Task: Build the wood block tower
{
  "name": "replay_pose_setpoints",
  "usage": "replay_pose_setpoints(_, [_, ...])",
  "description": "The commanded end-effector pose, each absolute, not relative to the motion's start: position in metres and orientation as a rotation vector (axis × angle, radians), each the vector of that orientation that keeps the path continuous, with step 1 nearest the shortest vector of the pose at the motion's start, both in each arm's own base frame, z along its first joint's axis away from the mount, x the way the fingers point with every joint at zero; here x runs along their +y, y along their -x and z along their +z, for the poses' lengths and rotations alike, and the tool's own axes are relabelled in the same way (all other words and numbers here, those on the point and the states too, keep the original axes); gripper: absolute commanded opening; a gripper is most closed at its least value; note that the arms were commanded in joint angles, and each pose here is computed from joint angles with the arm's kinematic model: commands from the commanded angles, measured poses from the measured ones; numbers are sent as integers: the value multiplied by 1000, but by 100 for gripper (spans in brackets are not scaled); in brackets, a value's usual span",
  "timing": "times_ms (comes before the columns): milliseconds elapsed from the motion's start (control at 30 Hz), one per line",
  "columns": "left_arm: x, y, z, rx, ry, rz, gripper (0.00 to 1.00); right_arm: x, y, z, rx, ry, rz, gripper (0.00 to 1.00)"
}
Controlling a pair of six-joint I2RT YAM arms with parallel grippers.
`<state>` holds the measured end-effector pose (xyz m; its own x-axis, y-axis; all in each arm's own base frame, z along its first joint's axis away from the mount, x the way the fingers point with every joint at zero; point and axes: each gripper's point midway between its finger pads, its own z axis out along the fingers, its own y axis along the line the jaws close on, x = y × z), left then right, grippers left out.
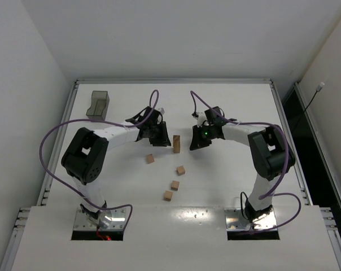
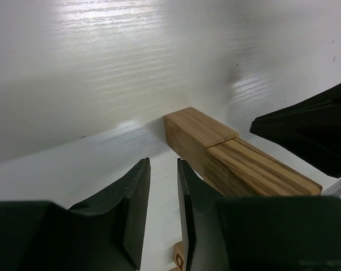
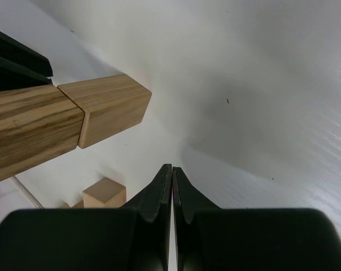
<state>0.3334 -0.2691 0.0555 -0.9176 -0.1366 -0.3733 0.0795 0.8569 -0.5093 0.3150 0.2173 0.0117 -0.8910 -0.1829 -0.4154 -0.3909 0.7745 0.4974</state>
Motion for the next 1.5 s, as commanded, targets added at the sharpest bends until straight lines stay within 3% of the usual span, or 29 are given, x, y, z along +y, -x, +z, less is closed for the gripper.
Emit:
replay_pose_setpoints(0, [-284,-340,69,2594,28,-798,23,228,-328,29,2567,444,879,0])
replay_pose_setpoints(967, [-295,-340,82,2563,-27,-794,24,226,-326,26,2579,446,896,0])
replay_pose_setpoints(1467, [-271,-339,72,2585,31,-640,25,226,-326,26,2579,446,896,0])
